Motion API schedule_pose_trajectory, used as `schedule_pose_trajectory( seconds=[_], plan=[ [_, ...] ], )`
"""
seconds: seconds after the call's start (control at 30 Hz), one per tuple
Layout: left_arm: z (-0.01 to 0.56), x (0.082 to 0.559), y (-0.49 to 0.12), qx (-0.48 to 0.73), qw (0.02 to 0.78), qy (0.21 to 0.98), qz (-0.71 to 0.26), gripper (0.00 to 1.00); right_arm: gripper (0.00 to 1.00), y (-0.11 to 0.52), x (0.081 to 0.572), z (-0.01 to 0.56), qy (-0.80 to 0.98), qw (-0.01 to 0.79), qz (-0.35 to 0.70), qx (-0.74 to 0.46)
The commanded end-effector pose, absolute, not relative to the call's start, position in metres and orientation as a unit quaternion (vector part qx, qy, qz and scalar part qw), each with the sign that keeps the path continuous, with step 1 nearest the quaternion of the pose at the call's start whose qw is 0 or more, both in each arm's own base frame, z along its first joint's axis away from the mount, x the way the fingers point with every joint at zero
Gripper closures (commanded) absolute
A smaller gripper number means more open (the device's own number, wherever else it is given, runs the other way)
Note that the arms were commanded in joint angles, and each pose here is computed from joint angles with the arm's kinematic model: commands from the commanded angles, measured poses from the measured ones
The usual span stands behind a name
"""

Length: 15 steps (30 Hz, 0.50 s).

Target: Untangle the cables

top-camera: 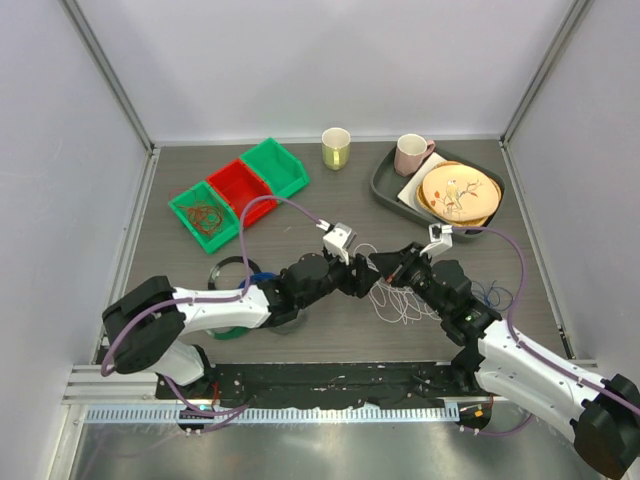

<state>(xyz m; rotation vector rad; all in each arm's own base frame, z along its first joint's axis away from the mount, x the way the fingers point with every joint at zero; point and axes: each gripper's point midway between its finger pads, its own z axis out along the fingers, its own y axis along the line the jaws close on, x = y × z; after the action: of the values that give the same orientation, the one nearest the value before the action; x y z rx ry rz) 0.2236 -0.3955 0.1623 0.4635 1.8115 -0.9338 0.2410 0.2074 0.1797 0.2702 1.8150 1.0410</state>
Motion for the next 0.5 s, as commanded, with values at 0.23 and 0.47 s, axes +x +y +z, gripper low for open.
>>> schedule_pose_trajectory(
  seconds=[0.23, 0.47],
  plan=[
    [0.237, 0.207, -0.403, 0.16, 0.516, 0.684, -0.489, 0.28, 0.99, 0.215, 0.243, 0.204, 0.73, 0.501, 0.452, 0.105],
    [0.253, 0.2, -0.406, 0.147, 0.507, 0.669, -0.523, 0.31, 0.99, 0.214, 0.242, 0.208, 0.726, 0.504, 0.456, 0.104]
  ],
)
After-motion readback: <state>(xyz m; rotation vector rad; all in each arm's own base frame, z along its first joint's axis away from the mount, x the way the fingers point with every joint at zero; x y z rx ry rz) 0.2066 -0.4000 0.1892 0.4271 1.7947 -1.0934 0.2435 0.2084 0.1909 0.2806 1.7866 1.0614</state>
